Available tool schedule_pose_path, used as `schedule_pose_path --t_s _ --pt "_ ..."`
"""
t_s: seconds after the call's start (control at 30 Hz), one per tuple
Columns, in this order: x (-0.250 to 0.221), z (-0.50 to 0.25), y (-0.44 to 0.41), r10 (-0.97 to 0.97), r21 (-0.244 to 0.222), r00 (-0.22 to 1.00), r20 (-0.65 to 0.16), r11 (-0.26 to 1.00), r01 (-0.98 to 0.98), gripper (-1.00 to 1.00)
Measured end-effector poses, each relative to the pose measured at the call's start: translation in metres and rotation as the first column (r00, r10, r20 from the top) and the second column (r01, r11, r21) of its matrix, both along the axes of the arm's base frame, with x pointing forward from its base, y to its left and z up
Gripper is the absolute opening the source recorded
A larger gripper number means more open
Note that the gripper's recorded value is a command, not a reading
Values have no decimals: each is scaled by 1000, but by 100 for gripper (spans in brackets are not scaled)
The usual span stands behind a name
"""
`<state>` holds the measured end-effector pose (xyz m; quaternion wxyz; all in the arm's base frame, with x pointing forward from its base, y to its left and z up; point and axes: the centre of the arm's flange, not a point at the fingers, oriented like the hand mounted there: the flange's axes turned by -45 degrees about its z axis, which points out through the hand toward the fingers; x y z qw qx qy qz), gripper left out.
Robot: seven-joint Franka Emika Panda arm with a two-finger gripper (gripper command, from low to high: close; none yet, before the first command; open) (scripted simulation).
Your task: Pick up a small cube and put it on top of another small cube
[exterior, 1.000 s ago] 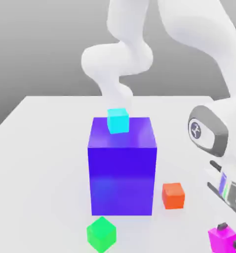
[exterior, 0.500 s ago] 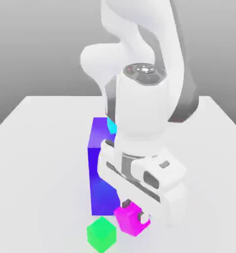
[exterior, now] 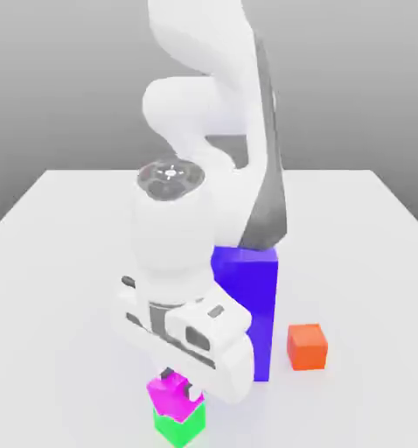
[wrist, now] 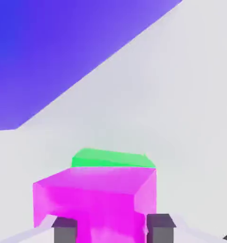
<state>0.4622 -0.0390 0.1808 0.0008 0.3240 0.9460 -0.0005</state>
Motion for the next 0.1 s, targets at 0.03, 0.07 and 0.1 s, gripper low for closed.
schedule_pose_path --t_s 0.03,0.07,0.1 --pt "0 0 0 0 0 1000 0 1000 0 100" --pt "0 0 0 0 0 1000 0 1000 0 100" --pt "0 0 0 0 0 1000 0 1000 0 100"
